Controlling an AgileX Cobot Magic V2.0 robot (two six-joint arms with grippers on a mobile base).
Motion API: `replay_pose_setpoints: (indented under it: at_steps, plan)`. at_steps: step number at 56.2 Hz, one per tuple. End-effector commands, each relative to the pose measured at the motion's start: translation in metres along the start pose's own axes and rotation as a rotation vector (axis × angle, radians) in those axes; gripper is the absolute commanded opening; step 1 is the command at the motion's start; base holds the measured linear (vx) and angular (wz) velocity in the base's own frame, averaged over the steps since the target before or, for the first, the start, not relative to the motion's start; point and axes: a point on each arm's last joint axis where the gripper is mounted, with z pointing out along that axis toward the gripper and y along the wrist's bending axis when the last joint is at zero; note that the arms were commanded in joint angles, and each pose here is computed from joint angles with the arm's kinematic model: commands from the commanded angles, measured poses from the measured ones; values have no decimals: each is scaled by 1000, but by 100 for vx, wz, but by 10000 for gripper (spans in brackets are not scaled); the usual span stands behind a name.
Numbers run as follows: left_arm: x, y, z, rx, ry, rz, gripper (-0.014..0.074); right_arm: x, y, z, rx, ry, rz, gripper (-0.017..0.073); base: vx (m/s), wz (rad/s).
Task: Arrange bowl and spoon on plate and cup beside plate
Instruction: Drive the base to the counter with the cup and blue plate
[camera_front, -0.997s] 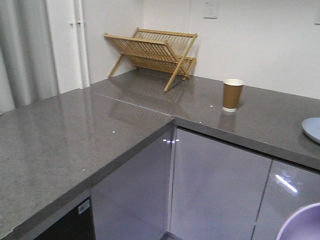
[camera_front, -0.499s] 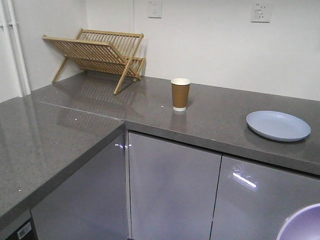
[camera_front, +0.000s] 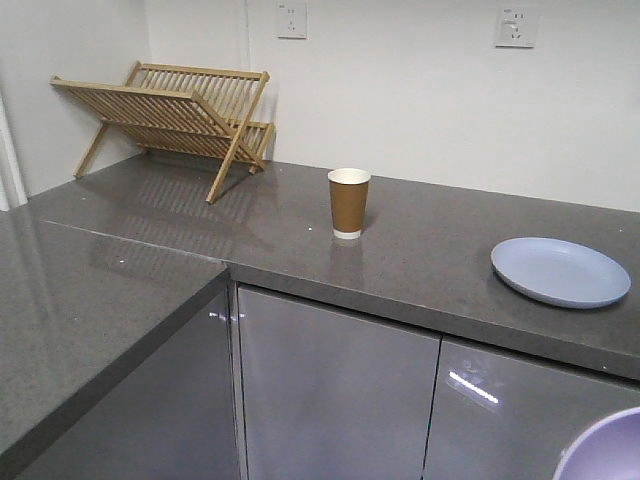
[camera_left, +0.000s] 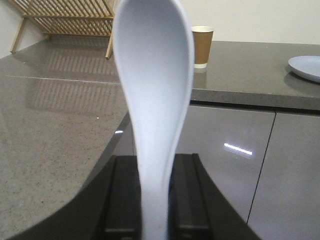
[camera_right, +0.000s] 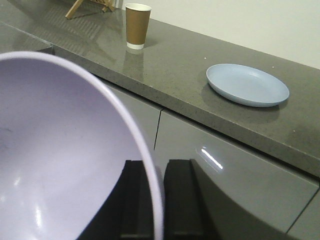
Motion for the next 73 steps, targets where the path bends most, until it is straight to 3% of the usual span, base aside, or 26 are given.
replay_pose_setpoints:
  at_steps: [1, 36, 73]
  plan:
    - [-17, -1, -3, 5, -109, -19, 1, -17, -4, -3, 31, -109, -2, -8, 24, 4]
    - [-17, -1, -3, 5, -109, -19, 3, -17, -4, -3, 31, -108, -2, -8, 30, -3]
    - [-17, -1, -3, 5, -109, -19, 3, -16, -3, -3, 30, -105, -2, -8, 29, -38]
